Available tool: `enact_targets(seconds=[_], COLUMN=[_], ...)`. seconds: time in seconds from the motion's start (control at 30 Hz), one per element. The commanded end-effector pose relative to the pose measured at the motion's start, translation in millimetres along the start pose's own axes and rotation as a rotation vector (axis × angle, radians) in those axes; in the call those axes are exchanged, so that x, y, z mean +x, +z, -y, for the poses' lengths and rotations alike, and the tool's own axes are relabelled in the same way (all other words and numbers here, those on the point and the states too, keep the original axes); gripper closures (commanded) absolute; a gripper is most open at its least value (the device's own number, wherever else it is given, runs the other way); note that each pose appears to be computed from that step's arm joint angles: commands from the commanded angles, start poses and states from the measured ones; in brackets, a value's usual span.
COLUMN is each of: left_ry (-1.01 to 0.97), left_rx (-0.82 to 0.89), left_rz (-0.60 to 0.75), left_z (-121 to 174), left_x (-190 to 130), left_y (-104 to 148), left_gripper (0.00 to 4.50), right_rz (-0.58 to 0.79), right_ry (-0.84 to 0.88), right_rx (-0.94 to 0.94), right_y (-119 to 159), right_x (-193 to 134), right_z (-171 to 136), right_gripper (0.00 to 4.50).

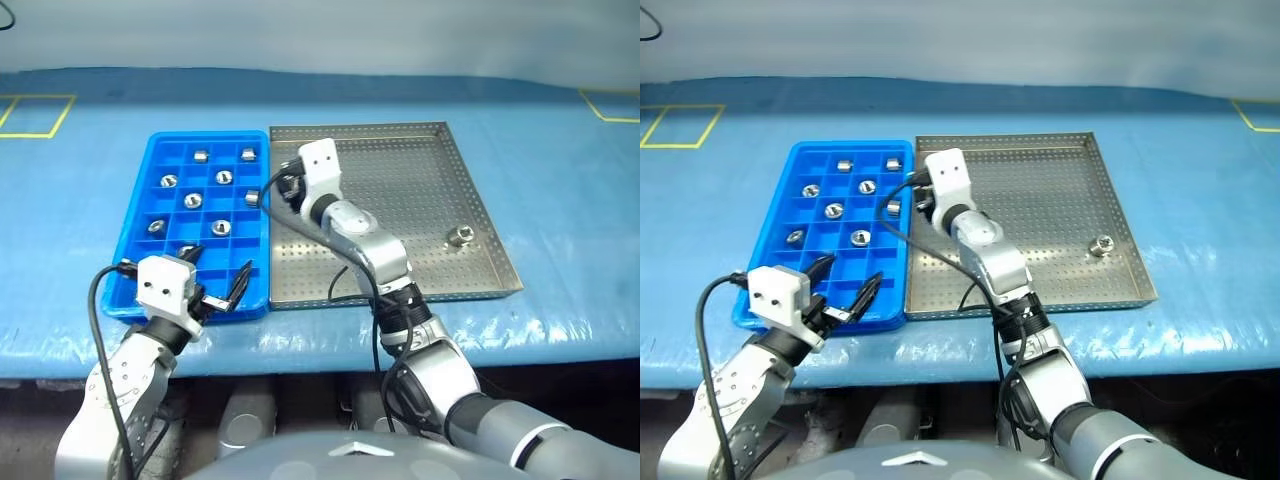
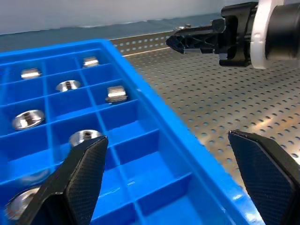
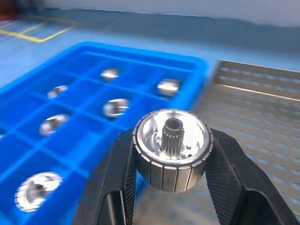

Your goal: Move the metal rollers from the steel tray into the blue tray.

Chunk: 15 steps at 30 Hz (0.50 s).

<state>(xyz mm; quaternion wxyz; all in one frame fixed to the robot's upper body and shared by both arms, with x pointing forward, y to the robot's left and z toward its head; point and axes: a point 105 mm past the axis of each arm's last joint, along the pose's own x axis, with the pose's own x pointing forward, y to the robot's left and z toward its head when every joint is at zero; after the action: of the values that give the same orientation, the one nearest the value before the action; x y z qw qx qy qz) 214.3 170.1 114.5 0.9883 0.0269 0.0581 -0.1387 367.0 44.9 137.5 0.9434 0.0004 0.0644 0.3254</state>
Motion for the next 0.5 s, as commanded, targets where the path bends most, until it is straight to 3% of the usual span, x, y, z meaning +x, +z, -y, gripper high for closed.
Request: enact_targets(seconds=[0.03, 0.2, 0.33, 0.5], left_ry=[0.054, 0.090, 0.067, 0.028], left_rx=[0.022, 0.016, 0.007, 0.005], left_rz=[0.071, 0.051, 0.051, 0.053], left_z=[-4, -4, 1, 6], left_x=[-14, -24, -21, -14], left_y=[17, 13, 11, 11], left_gripper=[0.00, 0.00, 0.00, 0.00], right_rz=[0.053, -0.032, -0.141, -0.186], right_ry=[0.175, 0.257, 0.262, 0.224], right_rx=[0.009, -0.015, -0.014, -0.042], right_y=[19, -9, -38, -53], right_x=[0, -13, -29, -40], right_z=[-53, -72, -65, -51], right_gripper=[2.80, 2.80, 2.80, 2.80])
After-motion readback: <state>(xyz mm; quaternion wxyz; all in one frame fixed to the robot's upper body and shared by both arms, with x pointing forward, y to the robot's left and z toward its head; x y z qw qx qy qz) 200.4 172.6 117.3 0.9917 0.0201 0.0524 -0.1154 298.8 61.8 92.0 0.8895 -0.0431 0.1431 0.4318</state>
